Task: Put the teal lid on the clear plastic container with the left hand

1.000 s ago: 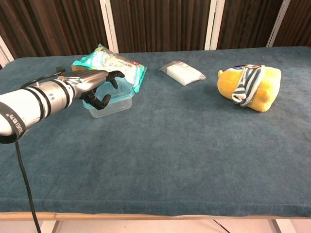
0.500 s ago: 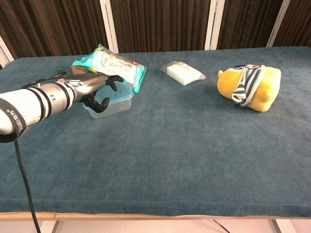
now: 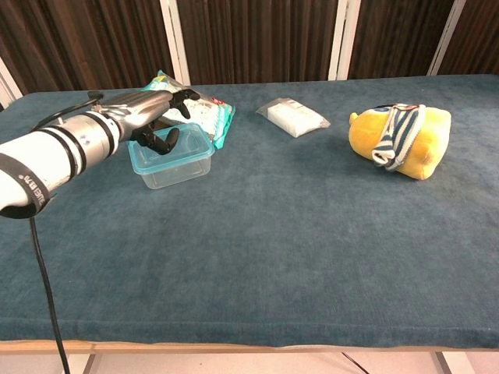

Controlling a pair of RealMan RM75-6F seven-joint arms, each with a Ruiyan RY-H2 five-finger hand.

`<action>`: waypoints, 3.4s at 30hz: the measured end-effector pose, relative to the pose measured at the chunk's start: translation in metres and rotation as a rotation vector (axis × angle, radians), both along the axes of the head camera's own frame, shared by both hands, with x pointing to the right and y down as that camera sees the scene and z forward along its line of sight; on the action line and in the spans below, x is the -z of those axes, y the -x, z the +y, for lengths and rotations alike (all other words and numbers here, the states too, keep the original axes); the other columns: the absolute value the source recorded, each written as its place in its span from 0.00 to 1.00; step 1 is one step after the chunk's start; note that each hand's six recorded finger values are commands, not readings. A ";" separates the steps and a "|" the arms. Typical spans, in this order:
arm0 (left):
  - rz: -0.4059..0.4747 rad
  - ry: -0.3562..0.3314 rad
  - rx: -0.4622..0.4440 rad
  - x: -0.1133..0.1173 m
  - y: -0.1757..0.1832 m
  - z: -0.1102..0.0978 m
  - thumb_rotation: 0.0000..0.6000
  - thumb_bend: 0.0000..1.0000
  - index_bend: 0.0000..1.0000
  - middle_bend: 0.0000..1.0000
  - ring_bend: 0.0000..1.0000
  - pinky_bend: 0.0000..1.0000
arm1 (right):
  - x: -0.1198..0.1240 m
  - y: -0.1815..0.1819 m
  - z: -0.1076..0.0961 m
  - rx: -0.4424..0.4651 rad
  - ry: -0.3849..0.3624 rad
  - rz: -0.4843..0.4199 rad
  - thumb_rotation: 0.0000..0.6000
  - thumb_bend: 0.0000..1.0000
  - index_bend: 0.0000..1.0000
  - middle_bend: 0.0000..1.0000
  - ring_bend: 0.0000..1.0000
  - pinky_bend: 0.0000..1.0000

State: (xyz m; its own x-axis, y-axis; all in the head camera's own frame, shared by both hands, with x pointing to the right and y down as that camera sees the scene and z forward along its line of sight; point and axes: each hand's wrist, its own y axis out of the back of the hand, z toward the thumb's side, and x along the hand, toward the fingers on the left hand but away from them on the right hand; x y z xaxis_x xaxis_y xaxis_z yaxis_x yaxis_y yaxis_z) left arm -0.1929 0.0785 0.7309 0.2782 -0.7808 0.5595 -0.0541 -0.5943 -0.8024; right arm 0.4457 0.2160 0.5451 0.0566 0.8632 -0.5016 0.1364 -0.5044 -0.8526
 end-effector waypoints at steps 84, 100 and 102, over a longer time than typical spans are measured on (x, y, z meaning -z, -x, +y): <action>-0.232 0.042 -0.037 -0.011 0.051 0.025 1.00 0.70 0.00 0.32 0.11 0.00 | 0.002 -0.001 0.000 -0.010 -0.004 0.003 1.00 0.25 0.00 0.00 0.00 0.00; -0.227 0.106 -0.026 -0.020 0.052 0.031 1.00 0.73 0.00 0.40 0.17 0.00 | 0.001 0.000 0.000 -0.009 -0.002 0.010 1.00 0.25 0.00 0.00 0.00 0.00; -0.230 0.110 -0.028 -0.021 0.053 0.031 1.00 0.74 0.00 0.41 0.18 0.00 | 0.001 0.000 0.000 -0.009 -0.001 0.010 1.00 0.25 0.00 0.00 0.00 0.00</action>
State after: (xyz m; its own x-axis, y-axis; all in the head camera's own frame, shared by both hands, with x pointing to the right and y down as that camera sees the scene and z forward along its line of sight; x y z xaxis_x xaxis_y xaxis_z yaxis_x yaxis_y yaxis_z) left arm -0.2455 0.1098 0.7514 0.1548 -0.7056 0.6915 0.1402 -0.6772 -0.7223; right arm 0.4461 0.2162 0.5443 0.0440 0.8642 -0.5013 0.1319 -0.5024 -0.8545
